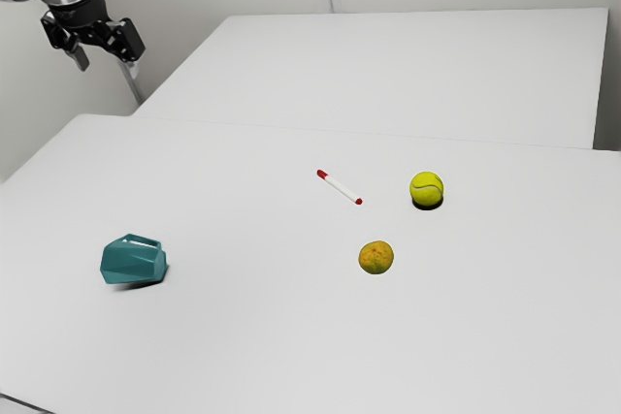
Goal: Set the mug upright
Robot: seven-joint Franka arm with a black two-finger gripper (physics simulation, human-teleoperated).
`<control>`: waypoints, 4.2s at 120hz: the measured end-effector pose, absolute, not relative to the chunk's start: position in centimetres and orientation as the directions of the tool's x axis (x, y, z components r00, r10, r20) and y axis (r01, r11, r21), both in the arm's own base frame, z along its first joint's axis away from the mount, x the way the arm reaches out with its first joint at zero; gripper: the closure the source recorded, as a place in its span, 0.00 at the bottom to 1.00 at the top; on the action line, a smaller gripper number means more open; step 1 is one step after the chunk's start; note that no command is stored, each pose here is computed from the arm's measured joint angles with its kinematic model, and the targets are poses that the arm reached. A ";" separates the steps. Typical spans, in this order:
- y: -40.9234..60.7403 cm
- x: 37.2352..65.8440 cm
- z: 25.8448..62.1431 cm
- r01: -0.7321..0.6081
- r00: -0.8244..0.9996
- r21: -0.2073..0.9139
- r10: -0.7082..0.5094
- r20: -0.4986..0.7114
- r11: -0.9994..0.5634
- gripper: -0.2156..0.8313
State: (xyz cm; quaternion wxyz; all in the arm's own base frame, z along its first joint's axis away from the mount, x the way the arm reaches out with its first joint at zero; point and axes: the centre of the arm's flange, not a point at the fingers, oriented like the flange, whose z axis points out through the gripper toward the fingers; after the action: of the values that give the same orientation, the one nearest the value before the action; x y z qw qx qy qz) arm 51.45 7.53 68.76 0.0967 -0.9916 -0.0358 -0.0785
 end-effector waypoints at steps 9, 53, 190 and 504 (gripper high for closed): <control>7.9 51.7 68.6 0.091 0.984 -0.186 0.060 0.166 -0.978 0.21; 17.7 50.1 60.8 0.287 0.958 -0.054 0.286 0.026 -0.956 0.21; 33.8 47.8 28.8 0.683 0.729 0.518 0.433 -0.530 -0.515 0.21; 3.6 59.4 34.1 0.341 0.939 0.055 0.338 -0.060 -0.938 0.68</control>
State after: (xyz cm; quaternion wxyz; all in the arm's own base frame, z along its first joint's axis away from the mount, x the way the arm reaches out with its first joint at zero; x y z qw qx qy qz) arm 59.36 3.57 34.12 -0.0320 -0.9842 -0.1726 0.0247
